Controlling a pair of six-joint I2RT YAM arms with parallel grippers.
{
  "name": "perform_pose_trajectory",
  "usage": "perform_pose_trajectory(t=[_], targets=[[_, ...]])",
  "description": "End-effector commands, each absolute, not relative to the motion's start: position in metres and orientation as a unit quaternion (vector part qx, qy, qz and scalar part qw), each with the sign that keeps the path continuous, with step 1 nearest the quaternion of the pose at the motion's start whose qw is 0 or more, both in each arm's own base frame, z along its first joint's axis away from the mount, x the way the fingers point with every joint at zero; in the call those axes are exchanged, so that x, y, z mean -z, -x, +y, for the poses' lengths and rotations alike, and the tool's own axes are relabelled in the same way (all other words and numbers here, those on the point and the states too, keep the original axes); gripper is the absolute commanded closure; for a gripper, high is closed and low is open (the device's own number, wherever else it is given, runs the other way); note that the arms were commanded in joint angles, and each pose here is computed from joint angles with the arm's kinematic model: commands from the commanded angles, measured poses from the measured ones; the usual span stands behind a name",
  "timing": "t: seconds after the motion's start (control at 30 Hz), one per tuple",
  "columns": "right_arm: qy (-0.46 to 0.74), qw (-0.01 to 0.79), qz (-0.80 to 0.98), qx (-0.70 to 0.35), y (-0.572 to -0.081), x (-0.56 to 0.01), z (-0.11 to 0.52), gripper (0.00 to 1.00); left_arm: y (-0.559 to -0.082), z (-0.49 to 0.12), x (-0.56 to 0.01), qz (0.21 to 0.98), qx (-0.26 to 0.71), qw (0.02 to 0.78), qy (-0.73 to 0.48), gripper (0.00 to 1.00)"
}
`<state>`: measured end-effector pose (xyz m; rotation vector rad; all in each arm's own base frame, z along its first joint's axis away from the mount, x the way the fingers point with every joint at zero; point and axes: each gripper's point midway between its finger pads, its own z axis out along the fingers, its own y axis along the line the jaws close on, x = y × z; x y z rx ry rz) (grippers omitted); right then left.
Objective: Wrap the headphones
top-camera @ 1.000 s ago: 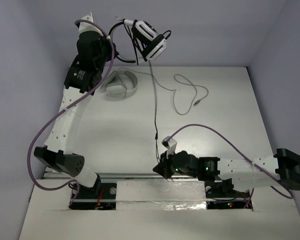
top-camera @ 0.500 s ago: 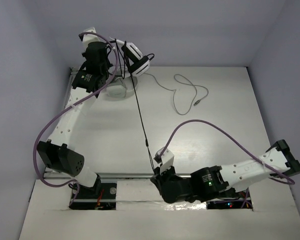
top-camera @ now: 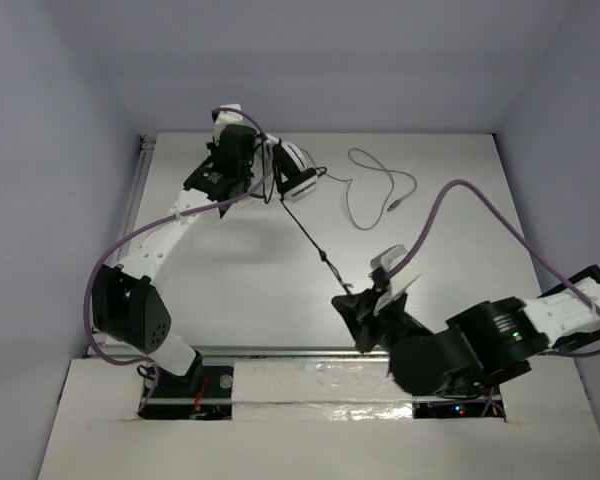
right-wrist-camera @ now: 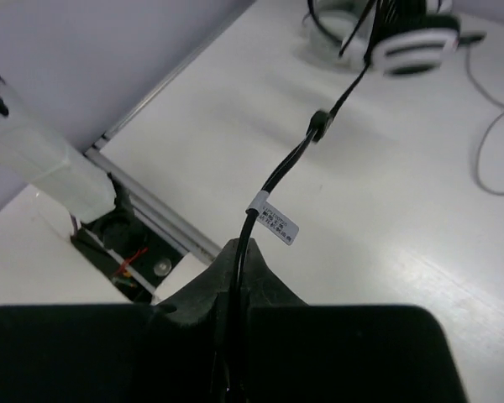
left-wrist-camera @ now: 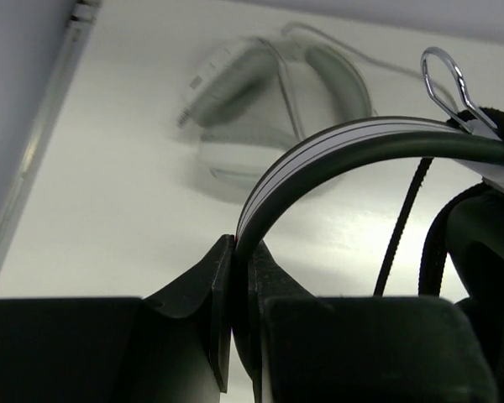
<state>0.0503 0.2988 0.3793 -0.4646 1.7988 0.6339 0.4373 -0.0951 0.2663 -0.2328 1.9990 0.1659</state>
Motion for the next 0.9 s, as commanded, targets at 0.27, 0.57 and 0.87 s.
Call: perform_pose_trajectory(t=[0.27, 0.57, 0.87], targets=[[0.088, 0.66, 0.661, -0.347, -0.118, -0.54, 0.169, 1.0, -0.376, -0.212, -0.256, 0.831, -0.002, 0.556, -0.031, 1.0], [0.037, 0.657, 0.67, -0.342, -0.138, -0.517, 0.124, 1.0, -0.259, -0.292, -0.232, 0.823, 0.095, 0.515, -0.218, 1.0], [0.029, 0.656, 0.687, -0.311, -0.142, -0.497, 0.116, 1.0, -0.175, -0.346, -0.249, 0.773, 0.232, 0.484, -0.339, 1.0]])
